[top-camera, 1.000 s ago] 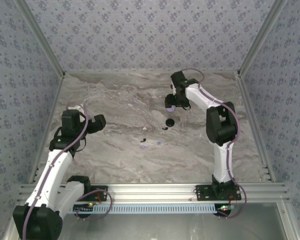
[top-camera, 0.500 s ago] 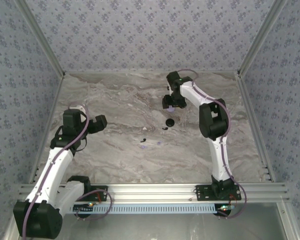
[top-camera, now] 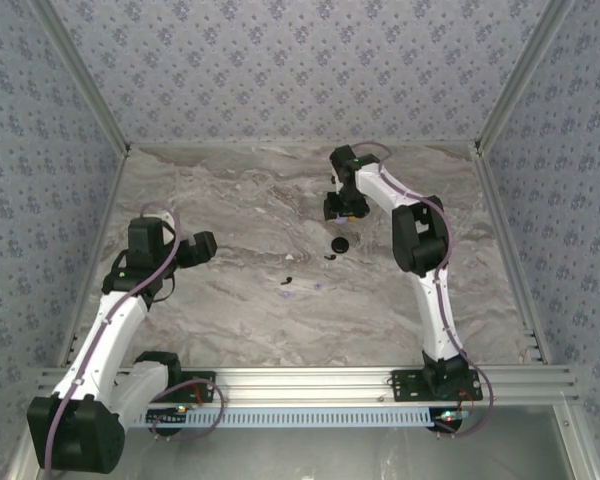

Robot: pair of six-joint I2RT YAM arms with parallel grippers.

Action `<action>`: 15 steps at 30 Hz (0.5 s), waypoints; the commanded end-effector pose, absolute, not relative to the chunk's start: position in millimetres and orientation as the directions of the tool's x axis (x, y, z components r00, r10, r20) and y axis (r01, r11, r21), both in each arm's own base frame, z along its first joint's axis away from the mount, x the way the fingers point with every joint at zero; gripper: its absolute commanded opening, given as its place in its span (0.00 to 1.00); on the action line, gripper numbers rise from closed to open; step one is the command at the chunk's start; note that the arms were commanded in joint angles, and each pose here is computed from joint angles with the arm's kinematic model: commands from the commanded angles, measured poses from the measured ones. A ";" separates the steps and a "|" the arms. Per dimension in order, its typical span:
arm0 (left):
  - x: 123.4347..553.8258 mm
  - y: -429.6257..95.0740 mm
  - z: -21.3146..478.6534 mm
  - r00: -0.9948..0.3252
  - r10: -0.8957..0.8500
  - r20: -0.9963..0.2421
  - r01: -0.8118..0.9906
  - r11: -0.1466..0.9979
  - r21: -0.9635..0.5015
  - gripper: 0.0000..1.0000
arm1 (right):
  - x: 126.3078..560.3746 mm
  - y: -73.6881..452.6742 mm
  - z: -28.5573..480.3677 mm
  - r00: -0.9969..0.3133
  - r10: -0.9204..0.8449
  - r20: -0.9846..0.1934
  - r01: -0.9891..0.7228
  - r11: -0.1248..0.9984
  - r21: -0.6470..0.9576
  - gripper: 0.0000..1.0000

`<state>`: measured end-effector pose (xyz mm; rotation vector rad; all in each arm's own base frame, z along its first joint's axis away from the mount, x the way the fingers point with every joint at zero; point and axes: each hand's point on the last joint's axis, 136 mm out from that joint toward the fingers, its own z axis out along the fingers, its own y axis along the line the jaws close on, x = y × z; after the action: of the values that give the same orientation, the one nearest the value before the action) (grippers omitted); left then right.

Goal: Insert the wireless bluetooth earbuds into the charging case

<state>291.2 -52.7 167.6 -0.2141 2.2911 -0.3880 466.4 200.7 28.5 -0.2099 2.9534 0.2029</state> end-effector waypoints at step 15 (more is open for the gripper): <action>295.3 -58.5 183.2 -0.668 -0.251 -0.701 0.009 0.938 -0.345 0.99 | 441.9 253.3 32.9 -0.981 -0.125 -0.151 -0.149 0.976 0.157 0.52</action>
<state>291.0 -53.9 167.5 -0.2100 2.2927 -0.3959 450.0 240.2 30.1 -0.2298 2.9582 0.2397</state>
